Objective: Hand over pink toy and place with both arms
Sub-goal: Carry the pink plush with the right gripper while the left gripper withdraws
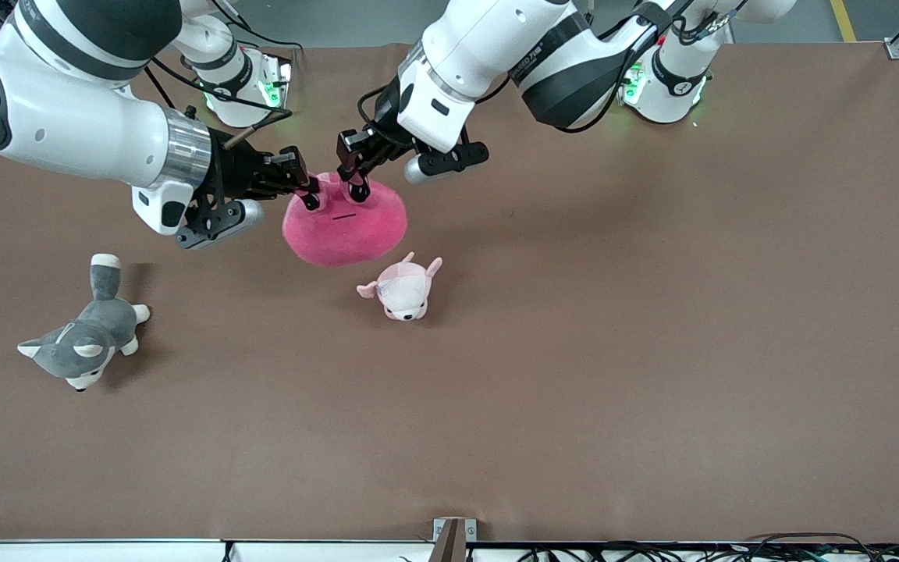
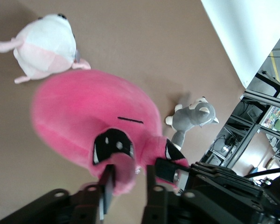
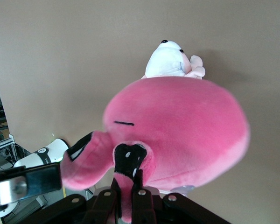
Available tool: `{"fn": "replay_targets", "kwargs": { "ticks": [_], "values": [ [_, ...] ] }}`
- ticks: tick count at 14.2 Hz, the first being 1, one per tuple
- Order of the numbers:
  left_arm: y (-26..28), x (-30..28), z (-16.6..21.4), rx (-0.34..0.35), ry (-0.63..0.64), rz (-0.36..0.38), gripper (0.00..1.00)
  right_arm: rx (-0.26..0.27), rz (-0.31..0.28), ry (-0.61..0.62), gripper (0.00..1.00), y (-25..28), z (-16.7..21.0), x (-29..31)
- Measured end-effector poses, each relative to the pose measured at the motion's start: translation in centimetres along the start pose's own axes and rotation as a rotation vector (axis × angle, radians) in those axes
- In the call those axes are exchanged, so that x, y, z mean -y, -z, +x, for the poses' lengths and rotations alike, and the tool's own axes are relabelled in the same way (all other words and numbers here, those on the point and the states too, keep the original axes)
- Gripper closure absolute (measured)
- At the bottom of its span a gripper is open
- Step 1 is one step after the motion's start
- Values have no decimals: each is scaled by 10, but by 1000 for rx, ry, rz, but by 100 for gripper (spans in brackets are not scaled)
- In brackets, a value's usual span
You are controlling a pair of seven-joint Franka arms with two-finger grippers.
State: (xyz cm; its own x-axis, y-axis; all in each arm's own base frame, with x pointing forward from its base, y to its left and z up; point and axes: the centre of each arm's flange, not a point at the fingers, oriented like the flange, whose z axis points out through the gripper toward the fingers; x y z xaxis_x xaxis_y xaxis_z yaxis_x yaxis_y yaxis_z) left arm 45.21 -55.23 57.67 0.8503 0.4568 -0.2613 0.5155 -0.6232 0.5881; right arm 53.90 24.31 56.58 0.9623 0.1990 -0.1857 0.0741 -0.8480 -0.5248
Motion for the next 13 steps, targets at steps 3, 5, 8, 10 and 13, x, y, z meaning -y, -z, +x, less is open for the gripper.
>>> {"fn": "replay_targets", "kwargs": {
  "ticks": [3, 5, 8, 10, 13],
  "values": [
    [5, -4, 1, -21, -19, -11, 27, -5, 3, -19, 89, 6, 2, -11],
    [15, -8, 7, -37, -20, -28, 7, -25, 9, -45, 89, 18, 6, -26],
    [57, -16, 39, -124, -21, -70, 0, -80, 24, -88, 89, 50, 10, -54],
    [89, -13, 69, -188, -7, -53, 0, -110, 29, -109, 90, 67, 12, -76],
    [126, 5, 120, -281, -41, 56, 0, -134, 19, -149, 90, 88, 12, -114]
  ]
}}
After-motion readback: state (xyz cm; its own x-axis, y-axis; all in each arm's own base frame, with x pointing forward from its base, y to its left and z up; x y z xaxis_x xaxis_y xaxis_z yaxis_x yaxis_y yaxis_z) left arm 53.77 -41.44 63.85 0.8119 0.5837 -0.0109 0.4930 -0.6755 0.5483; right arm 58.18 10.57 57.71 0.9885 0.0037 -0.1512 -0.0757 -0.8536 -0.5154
